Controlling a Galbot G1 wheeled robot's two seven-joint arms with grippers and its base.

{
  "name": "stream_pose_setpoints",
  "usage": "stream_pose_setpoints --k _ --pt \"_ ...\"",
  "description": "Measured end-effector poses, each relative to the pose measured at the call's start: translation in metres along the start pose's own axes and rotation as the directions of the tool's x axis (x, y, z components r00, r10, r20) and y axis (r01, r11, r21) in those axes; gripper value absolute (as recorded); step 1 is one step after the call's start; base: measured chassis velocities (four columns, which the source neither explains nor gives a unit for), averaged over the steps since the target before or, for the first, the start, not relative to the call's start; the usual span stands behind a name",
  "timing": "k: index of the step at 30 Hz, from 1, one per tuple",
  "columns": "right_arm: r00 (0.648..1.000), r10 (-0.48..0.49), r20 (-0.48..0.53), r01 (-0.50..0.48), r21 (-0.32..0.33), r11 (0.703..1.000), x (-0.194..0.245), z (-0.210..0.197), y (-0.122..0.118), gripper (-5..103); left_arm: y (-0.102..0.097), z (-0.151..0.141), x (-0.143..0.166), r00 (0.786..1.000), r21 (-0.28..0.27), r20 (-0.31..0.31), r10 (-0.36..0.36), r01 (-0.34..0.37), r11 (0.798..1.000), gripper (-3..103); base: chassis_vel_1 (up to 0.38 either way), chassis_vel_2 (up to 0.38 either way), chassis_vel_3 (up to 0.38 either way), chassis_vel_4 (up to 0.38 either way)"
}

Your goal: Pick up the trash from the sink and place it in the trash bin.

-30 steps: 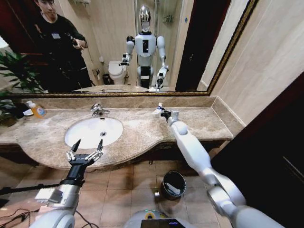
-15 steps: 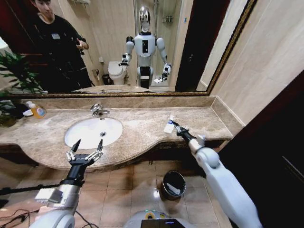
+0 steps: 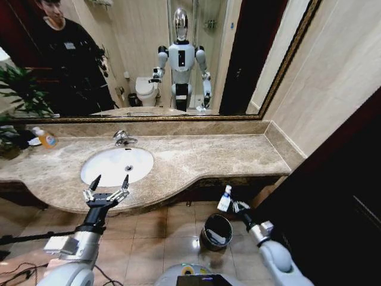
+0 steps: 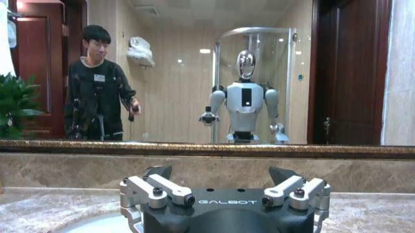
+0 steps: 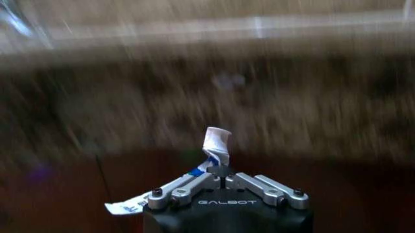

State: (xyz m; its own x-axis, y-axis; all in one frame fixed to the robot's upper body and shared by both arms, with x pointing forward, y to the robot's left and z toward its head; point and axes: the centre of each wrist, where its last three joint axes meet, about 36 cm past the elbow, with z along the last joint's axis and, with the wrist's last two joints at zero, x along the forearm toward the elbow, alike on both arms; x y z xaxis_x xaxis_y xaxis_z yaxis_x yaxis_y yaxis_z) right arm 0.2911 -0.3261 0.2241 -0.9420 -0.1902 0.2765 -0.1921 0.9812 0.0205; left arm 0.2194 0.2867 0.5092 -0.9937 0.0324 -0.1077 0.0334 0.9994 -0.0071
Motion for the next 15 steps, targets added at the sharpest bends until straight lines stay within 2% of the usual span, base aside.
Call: stream_pose_setpoints --k 1,3,5,6,9,15 --pt "1.0 0.0 0.0 0.0 0.0 1.0 0.0 0.0 0.0 0 0.0 0.0 0.0 1.0 0.0 0.0 0.0 0.0 1.0 100 0.0 0.0 0.0 0.0" --pt "0.993 0.054 -0.104 -0.054 0.002 0.999 -0.01 0.042 -0.004 0 0.0 0.0 0.0 1.0 0.0 0.0 0.0 0.0 1.0 100 0.0 0.0 0.0 0.0" --pt "0.982 0.087 -0.169 -0.086 0.011 0.996 -0.017 0.07 -0.007 0 0.0 0.0 0.0 1.0 0.0 0.0 0.0 0.0 1.0 100 0.0 0.0 0.0 0.0" --pt "0.982 0.087 -0.169 -0.086 0.011 0.996 -0.017 0.07 -0.007 0 0.0 0.0 0.0 1.0 0.0 0.0 0.0 0.0 1.0 100 0.0 0.0 0.0 0.0" --pt "0.95 0.134 -0.281 -0.138 0.003 0.99 -0.026 0.12 -0.008 0 0.0 0.0 0.0 1.0 0.0 0.0 0.0 0.0 1.0 100 0.0 0.0 0.0 0.0" --pt "0.933 0.143 -0.331 -0.159 -0.022 0.987 -0.039 0.147 -0.004 0 0.0 0.0 0.0 1.0 0.0 0.0 0.0 0.0 1.0 100 0.0 0.0 0.0 0.0"
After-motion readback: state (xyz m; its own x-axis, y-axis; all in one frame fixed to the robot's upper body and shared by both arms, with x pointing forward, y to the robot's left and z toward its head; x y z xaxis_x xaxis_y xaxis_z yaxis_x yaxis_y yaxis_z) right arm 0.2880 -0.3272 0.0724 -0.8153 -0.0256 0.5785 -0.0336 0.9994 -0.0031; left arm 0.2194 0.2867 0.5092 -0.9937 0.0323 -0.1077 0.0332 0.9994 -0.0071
